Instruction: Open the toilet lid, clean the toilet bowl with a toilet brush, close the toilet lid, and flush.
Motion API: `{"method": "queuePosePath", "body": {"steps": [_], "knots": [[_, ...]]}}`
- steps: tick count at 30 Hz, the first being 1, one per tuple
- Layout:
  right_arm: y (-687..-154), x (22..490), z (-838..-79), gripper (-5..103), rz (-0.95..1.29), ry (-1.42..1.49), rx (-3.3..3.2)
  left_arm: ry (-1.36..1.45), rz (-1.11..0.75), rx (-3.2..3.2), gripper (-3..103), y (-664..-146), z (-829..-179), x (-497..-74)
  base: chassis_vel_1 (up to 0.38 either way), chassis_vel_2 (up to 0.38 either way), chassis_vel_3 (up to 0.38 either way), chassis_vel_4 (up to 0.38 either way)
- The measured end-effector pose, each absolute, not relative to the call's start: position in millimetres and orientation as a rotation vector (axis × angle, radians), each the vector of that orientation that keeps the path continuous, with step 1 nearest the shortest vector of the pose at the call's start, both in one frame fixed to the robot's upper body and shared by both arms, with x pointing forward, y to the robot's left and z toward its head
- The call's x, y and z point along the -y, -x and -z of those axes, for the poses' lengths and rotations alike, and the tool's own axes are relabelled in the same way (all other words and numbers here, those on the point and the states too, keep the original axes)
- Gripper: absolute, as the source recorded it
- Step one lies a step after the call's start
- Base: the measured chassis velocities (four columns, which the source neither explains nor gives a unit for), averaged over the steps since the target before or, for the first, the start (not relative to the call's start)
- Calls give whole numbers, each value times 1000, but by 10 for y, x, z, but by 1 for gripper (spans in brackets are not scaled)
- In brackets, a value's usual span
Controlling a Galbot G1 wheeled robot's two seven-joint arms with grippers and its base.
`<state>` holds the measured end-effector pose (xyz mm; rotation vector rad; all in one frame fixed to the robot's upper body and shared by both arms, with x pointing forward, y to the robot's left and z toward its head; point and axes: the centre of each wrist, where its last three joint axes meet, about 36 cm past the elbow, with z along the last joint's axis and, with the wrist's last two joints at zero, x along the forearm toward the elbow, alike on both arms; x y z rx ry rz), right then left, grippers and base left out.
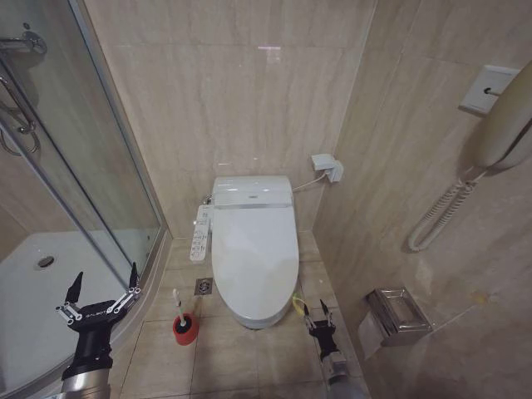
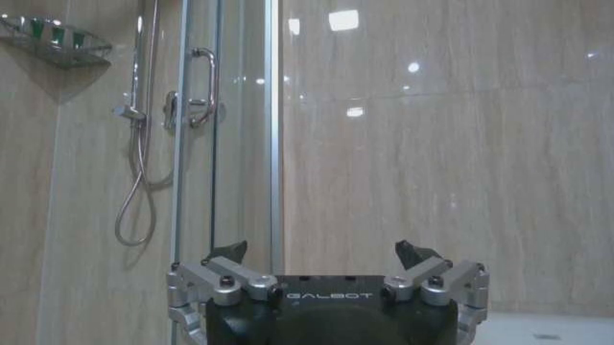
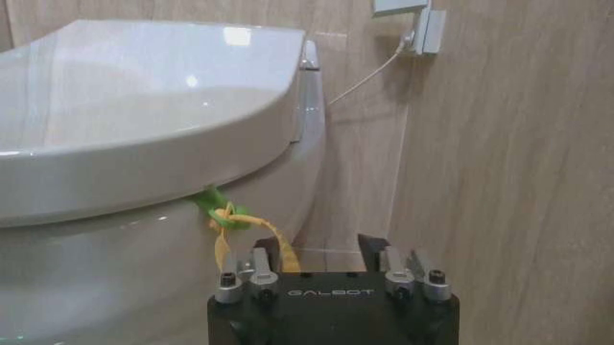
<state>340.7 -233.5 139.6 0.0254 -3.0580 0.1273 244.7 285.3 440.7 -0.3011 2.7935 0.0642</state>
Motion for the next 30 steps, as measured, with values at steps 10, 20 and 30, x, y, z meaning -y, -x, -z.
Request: {"method": "queuePosePath", "body": {"steps": [10, 20, 30], "knots": [[-3341, 2323, -1400, 28, -108, -13, 3071, 301, -64, -2794, 100, -2447, -4407, -2854, 0, 0, 0, 0], [-3364, 2301, -1488, 3, -74, 13, 3115, 301, -64, -2793, 100, -2447, -4407, -2853, 0, 0, 0, 0], [-3268, 2545, -2345, 0, -4, 31, 3202, 301, -64, -2794, 100, -2447, -4407, -2854, 0, 0, 0, 0]]}}
